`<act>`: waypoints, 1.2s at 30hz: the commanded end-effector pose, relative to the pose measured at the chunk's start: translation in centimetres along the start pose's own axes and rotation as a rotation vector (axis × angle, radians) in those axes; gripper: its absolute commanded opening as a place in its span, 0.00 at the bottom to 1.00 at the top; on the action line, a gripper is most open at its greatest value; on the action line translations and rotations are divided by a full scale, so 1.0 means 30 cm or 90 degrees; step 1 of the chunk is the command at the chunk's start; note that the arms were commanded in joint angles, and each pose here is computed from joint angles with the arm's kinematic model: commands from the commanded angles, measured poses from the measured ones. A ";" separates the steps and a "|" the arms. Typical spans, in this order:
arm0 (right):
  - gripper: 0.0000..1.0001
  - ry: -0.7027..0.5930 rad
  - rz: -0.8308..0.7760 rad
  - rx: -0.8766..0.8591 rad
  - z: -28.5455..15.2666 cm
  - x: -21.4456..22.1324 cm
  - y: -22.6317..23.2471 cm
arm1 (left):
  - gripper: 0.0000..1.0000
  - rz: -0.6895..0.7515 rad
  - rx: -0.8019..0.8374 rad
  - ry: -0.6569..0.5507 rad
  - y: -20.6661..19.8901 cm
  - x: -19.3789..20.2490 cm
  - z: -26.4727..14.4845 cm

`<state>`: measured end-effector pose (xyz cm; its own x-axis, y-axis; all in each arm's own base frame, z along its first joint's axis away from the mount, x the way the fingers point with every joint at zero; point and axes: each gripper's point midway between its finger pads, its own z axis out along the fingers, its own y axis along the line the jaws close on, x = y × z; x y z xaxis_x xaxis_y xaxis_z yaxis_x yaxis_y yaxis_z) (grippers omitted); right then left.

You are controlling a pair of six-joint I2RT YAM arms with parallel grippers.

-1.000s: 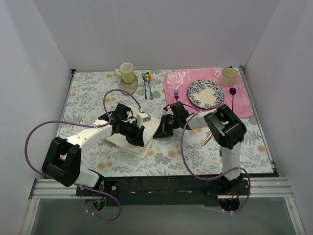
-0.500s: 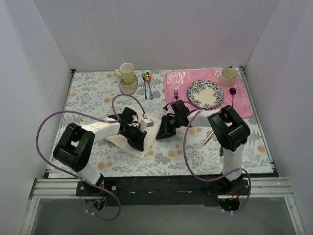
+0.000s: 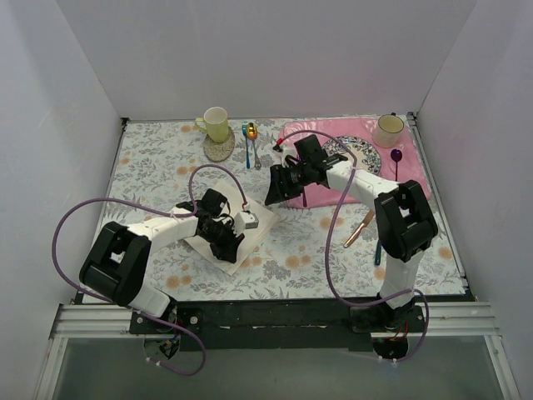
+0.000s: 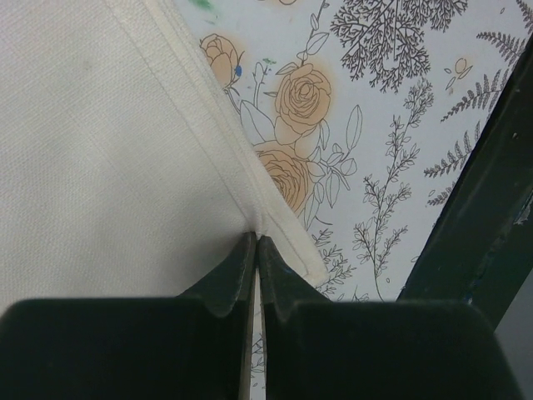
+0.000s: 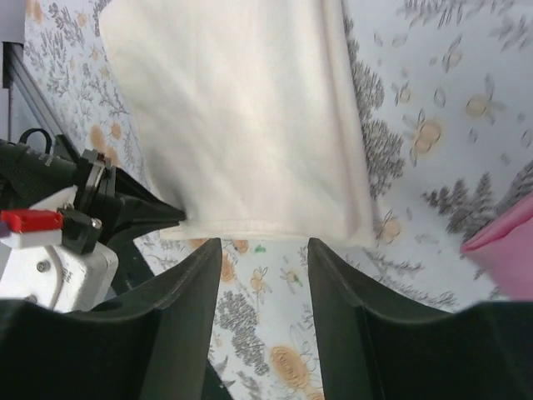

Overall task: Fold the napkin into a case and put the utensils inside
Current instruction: Smooth out the square-folded napkin at the center of the board.

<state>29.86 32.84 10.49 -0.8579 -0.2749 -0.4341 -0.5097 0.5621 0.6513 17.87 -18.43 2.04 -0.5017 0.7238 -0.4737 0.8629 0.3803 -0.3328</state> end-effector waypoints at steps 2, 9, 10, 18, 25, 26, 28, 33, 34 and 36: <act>0.56 0.029 -0.053 0.067 0.044 -0.035 -0.099 | 0.00 0.018 -0.016 0.050 0.012 0.073 -0.006; 0.56 0.051 -0.034 0.070 0.091 -0.020 -0.139 | 0.00 0.014 -0.014 0.042 0.017 0.058 -0.001; 0.56 0.051 -0.033 0.072 0.094 -0.020 -0.143 | 0.00 0.015 -0.013 0.040 0.013 0.057 -0.001; 0.48 0.073 -0.009 0.042 0.119 0.008 -0.134 | 0.00 0.013 -0.016 0.038 0.013 0.058 -0.002; 0.39 0.060 -0.009 0.025 0.096 -0.012 -0.093 | 0.00 0.008 -0.013 0.040 0.006 0.068 0.000; 0.36 0.059 -0.009 0.025 0.096 -0.014 -0.092 | 0.00 0.008 -0.014 0.039 0.007 0.066 -0.002; 0.32 0.059 -0.010 0.023 0.093 -0.015 -0.086 | 0.00 0.009 -0.015 0.039 0.006 0.069 -0.002; 0.29 0.049 -0.016 0.032 0.079 -0.027 -0.077 | 0.00 0.006 -0.013 0.040 0.005 0.070 0.000; 0.32 0.047 -0.019 0.033 0.075 -0.031 -0.074 | 0.00 0.005 -0.013 0.041 0.005 0.071 0.000; 0.30 0.047 -0.020 0.032 0.071 -0.034 -0.069 | 0.00 0.005 -0.012 0.041 0.004 0.071 0.001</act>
<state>31.16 32.82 4.64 -0.8761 -0.3581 -0.3227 -0.4818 0.6268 0.6124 17.83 -18.34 2.01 -0.4842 0.7329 -0.4779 0.8725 0.3635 -0.3265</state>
